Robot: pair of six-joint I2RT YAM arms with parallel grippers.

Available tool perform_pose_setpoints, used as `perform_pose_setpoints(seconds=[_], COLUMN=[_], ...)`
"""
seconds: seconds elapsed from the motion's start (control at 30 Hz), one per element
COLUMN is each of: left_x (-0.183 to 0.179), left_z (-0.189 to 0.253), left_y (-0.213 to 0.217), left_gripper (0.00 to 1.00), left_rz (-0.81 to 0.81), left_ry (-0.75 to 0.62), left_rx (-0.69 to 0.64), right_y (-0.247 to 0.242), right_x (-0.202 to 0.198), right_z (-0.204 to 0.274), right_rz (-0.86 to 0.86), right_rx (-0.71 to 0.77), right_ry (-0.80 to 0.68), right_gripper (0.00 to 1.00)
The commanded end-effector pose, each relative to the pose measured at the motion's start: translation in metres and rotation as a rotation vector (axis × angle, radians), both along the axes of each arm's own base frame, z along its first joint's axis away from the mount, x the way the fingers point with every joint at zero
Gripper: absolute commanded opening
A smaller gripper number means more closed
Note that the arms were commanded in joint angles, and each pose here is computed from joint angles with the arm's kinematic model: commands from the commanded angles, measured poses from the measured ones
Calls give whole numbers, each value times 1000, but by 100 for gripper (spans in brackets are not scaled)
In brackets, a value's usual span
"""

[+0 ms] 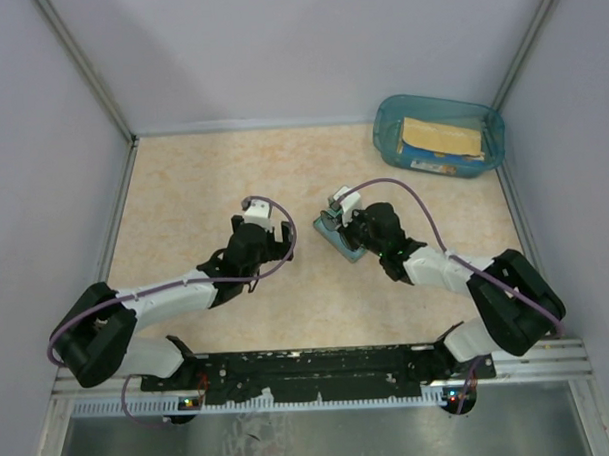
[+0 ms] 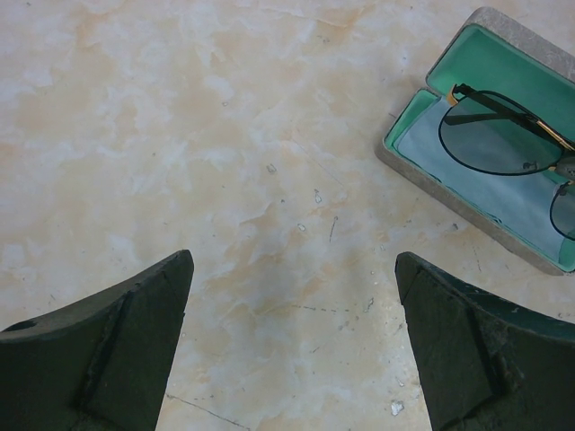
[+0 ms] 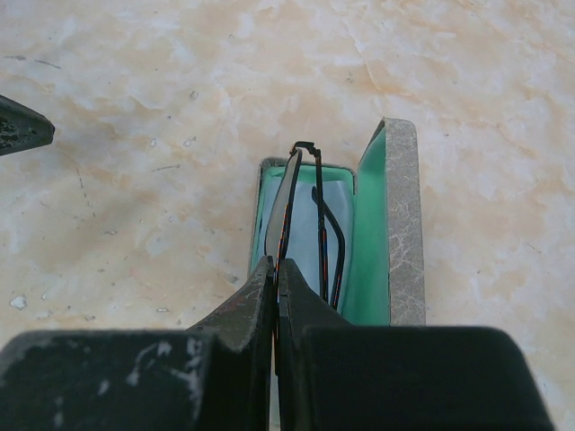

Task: Organize the sunglasses
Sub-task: Adjust the sunglasses case at the center of the board, then place the sunglasses in the sunglasses case.

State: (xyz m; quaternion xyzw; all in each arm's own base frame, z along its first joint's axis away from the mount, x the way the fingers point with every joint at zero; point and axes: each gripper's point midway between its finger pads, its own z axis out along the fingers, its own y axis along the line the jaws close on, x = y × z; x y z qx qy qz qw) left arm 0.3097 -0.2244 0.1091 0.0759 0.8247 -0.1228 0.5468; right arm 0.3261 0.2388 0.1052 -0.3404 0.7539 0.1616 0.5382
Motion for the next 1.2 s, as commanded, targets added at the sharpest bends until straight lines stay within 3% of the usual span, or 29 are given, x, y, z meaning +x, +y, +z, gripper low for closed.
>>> perform_pose_setpoints(seconds=[0.0, 1.17], left_x=[0, -2], left_z=[1, 14], left_y=[1, 10], left_gripper=[100, 100], left_rz=[3, 24], left_ry=[-2, -35], left_rx=[-5, -20], right_y=[8, 8], right_x=[15, 16], right_z=[22, 6], right_rz=[5, 6], right_rx=[42, 19], right_ry=[-79, -49], right_gripper=[0, 0])
